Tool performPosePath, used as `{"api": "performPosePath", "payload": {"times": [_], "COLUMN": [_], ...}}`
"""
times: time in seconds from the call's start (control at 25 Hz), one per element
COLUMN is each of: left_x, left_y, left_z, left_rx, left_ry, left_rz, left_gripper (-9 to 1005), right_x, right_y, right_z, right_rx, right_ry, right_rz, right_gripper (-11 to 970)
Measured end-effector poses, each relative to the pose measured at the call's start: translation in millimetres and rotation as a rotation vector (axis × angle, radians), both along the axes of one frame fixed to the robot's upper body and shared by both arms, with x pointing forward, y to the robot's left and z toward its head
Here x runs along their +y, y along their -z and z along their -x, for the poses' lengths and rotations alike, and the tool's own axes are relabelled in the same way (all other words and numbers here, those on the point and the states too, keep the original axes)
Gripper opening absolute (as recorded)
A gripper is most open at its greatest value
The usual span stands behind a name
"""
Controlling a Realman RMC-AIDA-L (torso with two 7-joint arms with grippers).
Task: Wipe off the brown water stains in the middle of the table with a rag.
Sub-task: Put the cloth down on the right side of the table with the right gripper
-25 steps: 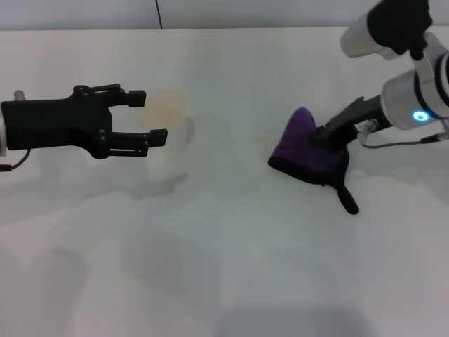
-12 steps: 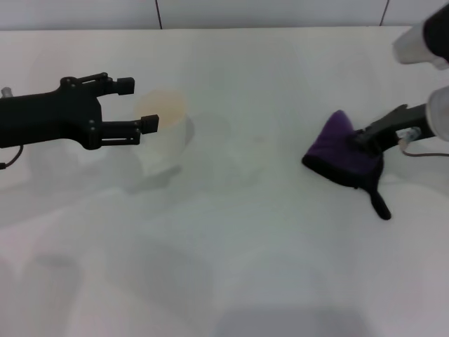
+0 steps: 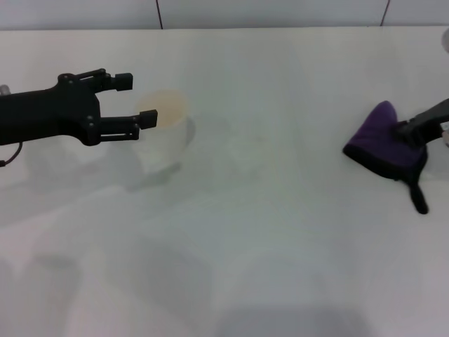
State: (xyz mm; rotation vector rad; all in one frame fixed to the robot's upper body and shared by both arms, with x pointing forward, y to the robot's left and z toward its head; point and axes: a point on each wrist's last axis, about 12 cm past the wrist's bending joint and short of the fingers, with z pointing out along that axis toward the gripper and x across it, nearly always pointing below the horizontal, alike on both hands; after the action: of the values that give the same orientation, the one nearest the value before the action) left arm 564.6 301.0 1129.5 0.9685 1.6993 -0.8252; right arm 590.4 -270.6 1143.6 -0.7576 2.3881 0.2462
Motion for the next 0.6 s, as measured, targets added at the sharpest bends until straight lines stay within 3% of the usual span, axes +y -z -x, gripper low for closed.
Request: {"api": "performPosePath", "payload": {"times": [0.28,0.6], "left_x": [0,0], "left_y": [-1.3,-0.9], "left_z": [-1.1,-2.1], "left_rx": [-0.009,-0.01], "left_ry": [-0.008,-0.016], "left_rz": [0.01,0.004], "left_gripper": [861,861], "right_x": [-26,-23], "right_y": [-0.7,2.9], "right_z": [3.6,9.8], "right_rx": [0.008,0.051], "right_ry": [0.073,0.052], "right_rz": [-0.008,-0.014], "right_gripper": [87,89]}}
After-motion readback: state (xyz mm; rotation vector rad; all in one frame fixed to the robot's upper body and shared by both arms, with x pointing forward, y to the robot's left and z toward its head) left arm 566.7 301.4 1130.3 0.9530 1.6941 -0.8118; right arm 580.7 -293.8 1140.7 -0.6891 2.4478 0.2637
